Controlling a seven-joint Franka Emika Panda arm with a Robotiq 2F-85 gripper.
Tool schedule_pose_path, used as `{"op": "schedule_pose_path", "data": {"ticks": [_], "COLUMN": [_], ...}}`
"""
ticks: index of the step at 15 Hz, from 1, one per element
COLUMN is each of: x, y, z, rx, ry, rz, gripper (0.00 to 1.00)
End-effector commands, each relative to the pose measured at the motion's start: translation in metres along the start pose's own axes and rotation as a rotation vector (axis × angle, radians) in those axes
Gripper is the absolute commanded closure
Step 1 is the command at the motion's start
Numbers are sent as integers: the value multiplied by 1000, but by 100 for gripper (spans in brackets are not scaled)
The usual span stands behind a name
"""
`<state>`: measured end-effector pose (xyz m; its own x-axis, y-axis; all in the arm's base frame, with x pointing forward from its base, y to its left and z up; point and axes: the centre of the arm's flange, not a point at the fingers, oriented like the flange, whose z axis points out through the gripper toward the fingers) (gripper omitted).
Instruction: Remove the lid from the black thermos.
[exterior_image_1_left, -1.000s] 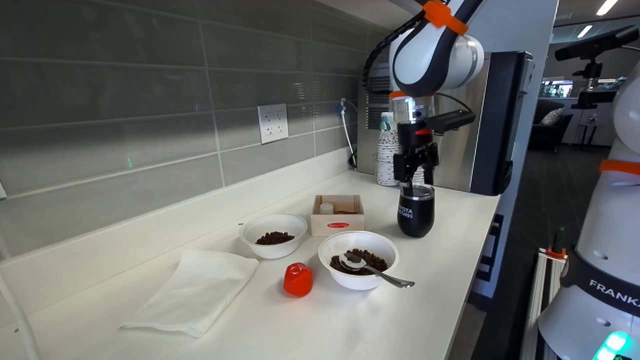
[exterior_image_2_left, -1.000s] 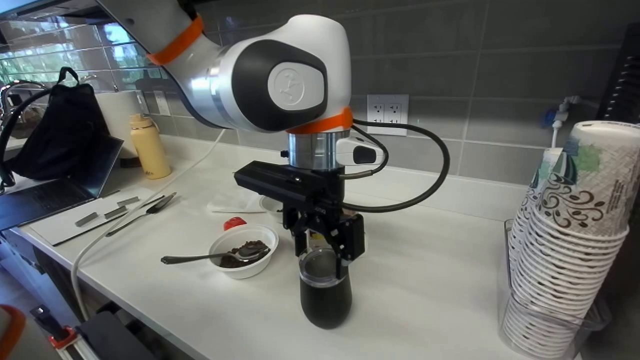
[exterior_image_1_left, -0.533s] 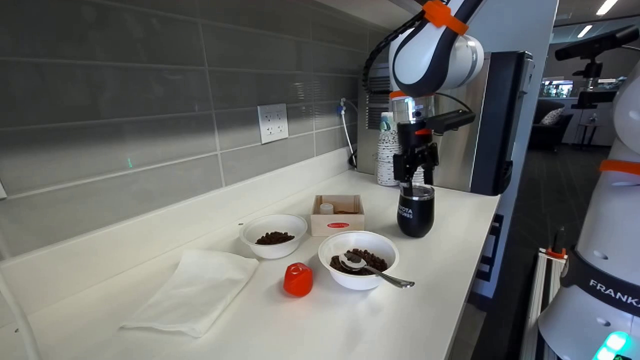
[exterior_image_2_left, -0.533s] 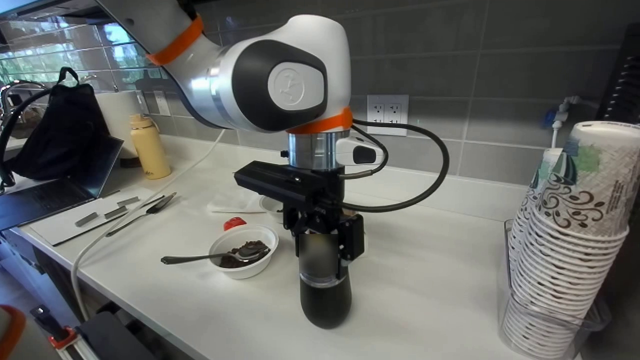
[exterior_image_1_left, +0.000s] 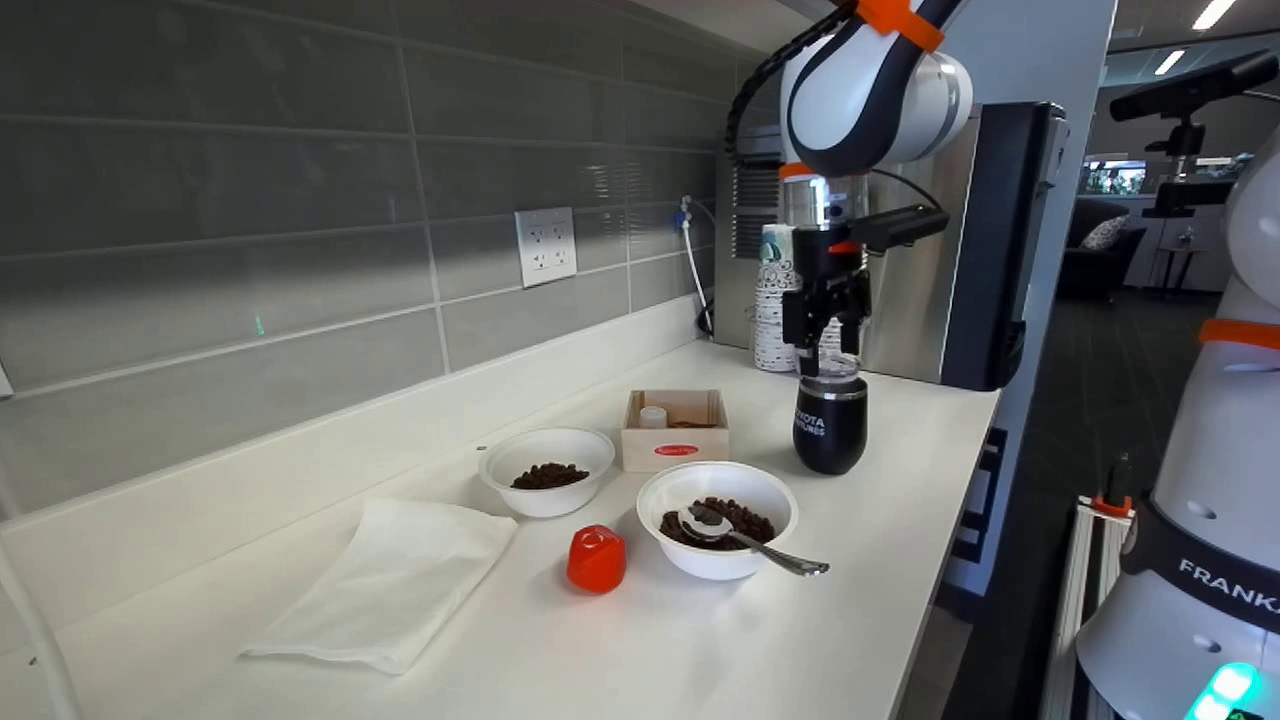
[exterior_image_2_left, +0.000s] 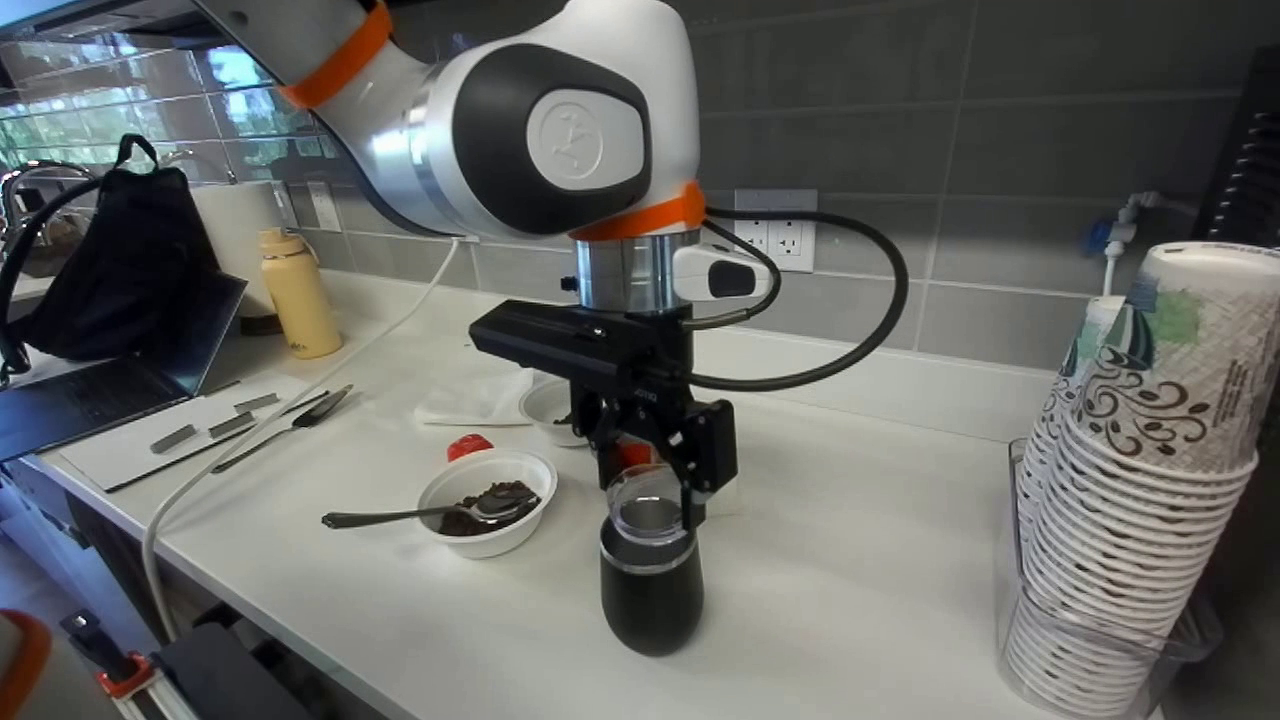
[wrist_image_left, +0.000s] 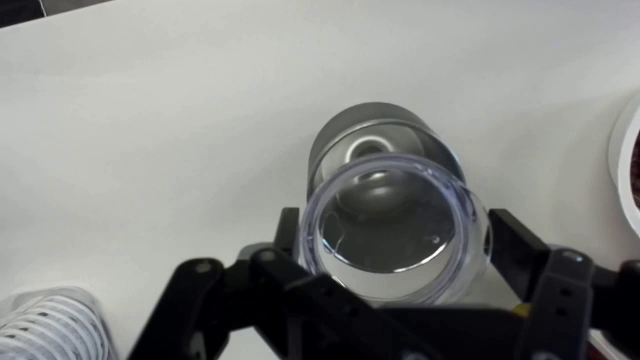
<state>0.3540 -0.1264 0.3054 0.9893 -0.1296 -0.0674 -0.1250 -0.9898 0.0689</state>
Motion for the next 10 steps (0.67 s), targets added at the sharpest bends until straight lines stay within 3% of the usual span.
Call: {"op": "schedule_pose_path", "data": {"ticks": [1, 10], "x": [-49, -21], "y": [-2, 84], "z": [-10, -9], "rx": [5, 184], "ry": [56, 165], "rz": [2, 153], "gripper": [33, 33]}}
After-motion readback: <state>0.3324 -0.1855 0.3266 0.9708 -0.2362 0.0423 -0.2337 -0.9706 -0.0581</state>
